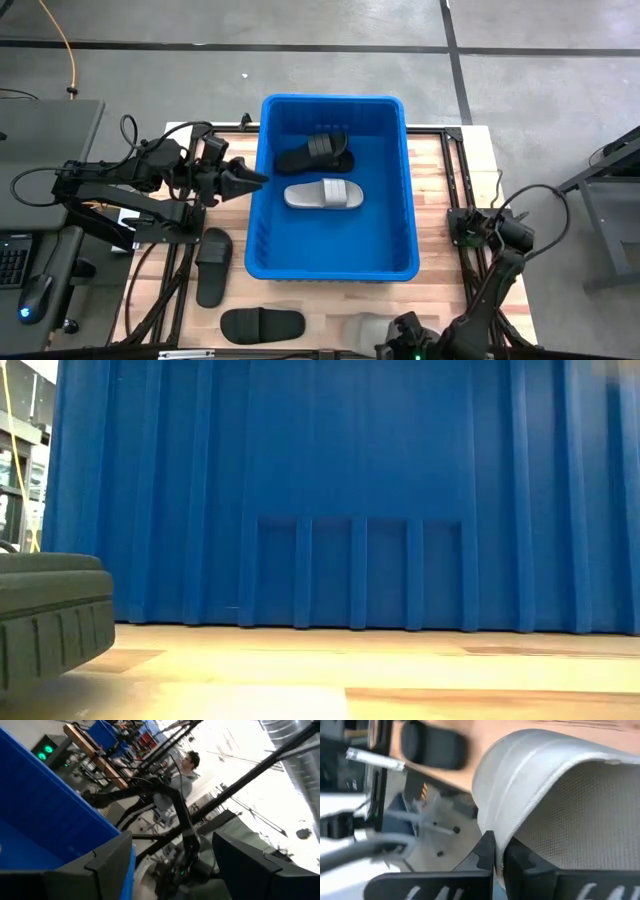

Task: Pick and place slides into bin
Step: Put the white slipper into the bin

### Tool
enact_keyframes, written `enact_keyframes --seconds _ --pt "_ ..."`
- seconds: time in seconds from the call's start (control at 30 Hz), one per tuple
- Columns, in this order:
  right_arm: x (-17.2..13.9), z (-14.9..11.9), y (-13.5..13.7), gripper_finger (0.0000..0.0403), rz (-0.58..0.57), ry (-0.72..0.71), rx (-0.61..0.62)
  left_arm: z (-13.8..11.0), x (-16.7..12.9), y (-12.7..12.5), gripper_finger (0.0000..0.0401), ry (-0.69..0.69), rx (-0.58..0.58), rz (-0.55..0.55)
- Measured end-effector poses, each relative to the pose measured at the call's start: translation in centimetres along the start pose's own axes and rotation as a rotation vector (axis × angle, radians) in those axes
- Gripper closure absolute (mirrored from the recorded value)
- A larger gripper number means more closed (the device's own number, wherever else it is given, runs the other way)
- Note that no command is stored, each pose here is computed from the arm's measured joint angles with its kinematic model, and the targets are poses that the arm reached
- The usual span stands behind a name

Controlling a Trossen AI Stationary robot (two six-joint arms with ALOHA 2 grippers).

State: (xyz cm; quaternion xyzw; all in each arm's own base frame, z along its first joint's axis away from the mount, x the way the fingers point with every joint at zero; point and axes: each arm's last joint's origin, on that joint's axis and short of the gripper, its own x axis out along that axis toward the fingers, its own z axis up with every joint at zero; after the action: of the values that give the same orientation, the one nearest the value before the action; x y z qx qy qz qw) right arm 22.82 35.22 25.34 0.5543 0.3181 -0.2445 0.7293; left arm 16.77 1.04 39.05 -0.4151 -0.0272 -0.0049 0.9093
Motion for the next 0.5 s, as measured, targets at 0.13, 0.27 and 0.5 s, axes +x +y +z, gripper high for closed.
enact_keyframes --seconds 0.13,0.27,0.5 --pt "-2.3 1.0 2.6 0.0403 -0.026 0.055 -0.129 -0.2 0.0 -0.2 0.0137 0.067 -0.004 -0.056" --pt "-4.7 2.6 5.3 0.0403 -0.002 0.073 -0.219 -0.3 0.0 -0.2 0.0137 0.088 -0.042 -0.074" --pt "-8.1 5.8 9.2 0.0403 0.082 0.095 -0.341 -0.4 0.3 -0.1 0.0137 0.125 -0.127 -0.081"
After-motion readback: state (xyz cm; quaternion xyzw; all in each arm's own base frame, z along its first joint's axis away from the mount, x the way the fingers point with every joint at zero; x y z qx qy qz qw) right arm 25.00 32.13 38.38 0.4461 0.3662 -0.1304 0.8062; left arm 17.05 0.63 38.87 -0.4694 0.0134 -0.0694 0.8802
